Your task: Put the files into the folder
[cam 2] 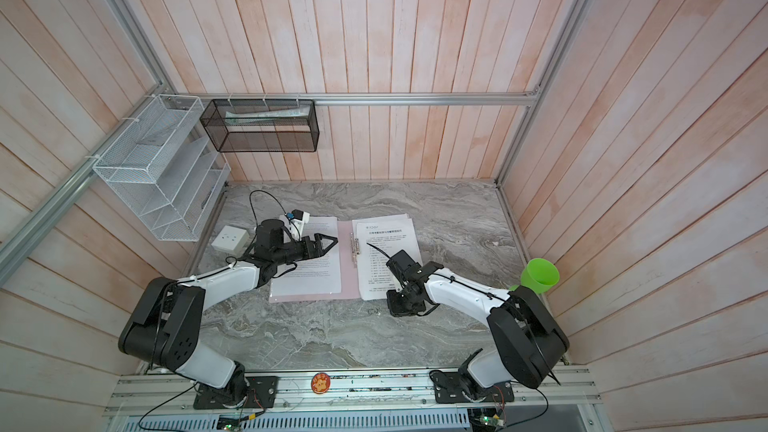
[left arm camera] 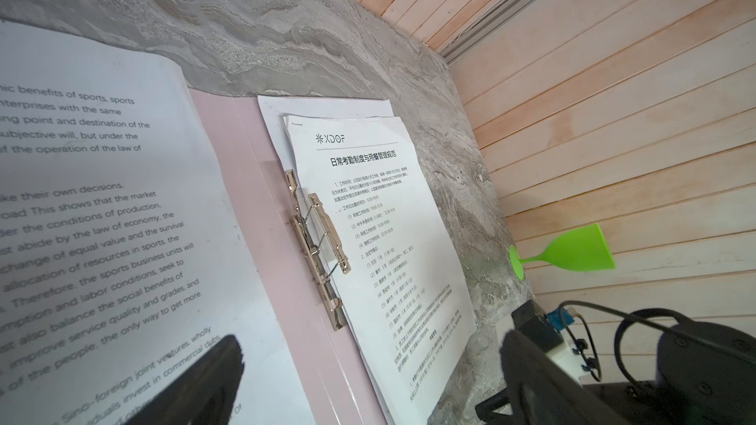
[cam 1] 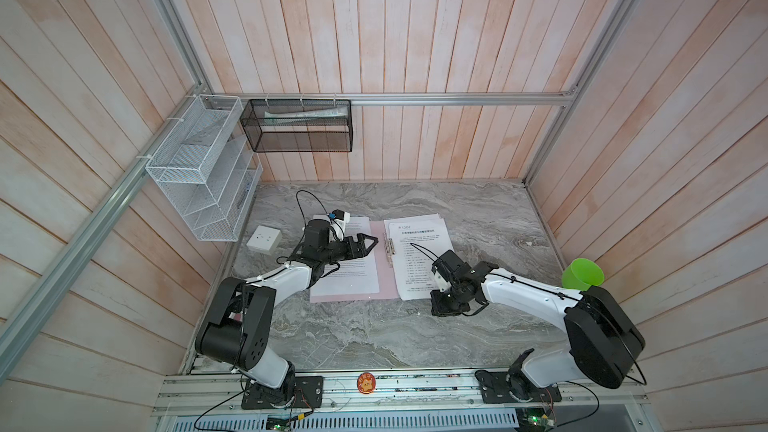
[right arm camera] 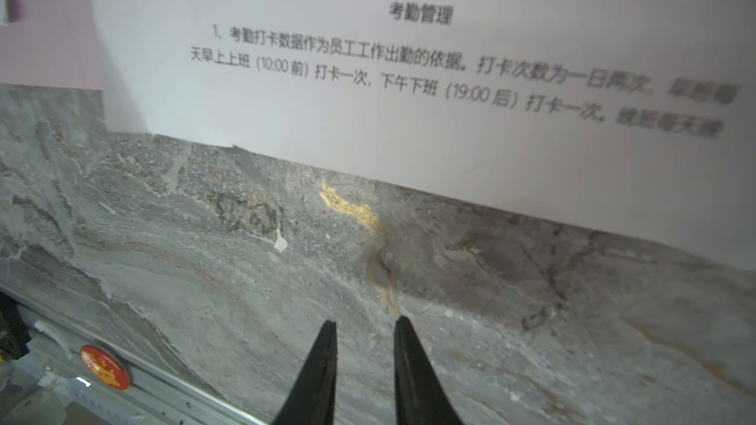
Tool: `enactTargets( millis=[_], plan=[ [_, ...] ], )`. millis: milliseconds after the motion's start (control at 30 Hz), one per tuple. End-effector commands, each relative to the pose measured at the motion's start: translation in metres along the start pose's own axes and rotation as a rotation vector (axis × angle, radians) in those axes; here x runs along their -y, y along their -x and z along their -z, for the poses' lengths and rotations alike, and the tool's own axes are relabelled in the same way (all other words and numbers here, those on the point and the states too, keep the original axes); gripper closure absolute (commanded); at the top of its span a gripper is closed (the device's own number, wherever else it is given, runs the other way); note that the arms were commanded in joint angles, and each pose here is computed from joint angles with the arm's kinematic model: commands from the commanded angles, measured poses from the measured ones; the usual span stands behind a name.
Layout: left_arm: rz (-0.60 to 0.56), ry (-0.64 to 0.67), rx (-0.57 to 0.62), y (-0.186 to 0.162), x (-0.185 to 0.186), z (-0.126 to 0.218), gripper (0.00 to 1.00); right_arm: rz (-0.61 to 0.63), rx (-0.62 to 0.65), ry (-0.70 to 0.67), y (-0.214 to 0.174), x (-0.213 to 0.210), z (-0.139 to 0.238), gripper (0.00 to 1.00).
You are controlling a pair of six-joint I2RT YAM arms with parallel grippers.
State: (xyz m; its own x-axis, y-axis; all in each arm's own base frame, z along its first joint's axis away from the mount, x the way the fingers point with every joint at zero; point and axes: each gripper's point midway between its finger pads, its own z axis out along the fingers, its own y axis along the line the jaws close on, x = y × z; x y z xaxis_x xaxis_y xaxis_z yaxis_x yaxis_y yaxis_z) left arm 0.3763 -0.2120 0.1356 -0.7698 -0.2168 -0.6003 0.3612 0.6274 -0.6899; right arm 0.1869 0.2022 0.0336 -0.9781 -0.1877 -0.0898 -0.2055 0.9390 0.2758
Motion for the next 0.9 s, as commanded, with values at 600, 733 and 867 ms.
enactTargets(
  millis=[600,733,867],
  plan=[
    [-0.022,0.037,0.0,-0.003,-0.005,0.006,0.0,0.05,0.09,-0.265,0.05,0.029,-0.016,0.75],
    [-0.019,0.035,-0.007,-0.003,-0.006,0.004,0.0,0.061,0.105,-0.291,0.06,0.029,-0.014,0.75],
    [-0.019,0.032,-0.009,-0.003,-0.007,0.002,0.0,0.069,0.122,-0.269,0.068,0.021,-0.011,0.75]
  ],
)
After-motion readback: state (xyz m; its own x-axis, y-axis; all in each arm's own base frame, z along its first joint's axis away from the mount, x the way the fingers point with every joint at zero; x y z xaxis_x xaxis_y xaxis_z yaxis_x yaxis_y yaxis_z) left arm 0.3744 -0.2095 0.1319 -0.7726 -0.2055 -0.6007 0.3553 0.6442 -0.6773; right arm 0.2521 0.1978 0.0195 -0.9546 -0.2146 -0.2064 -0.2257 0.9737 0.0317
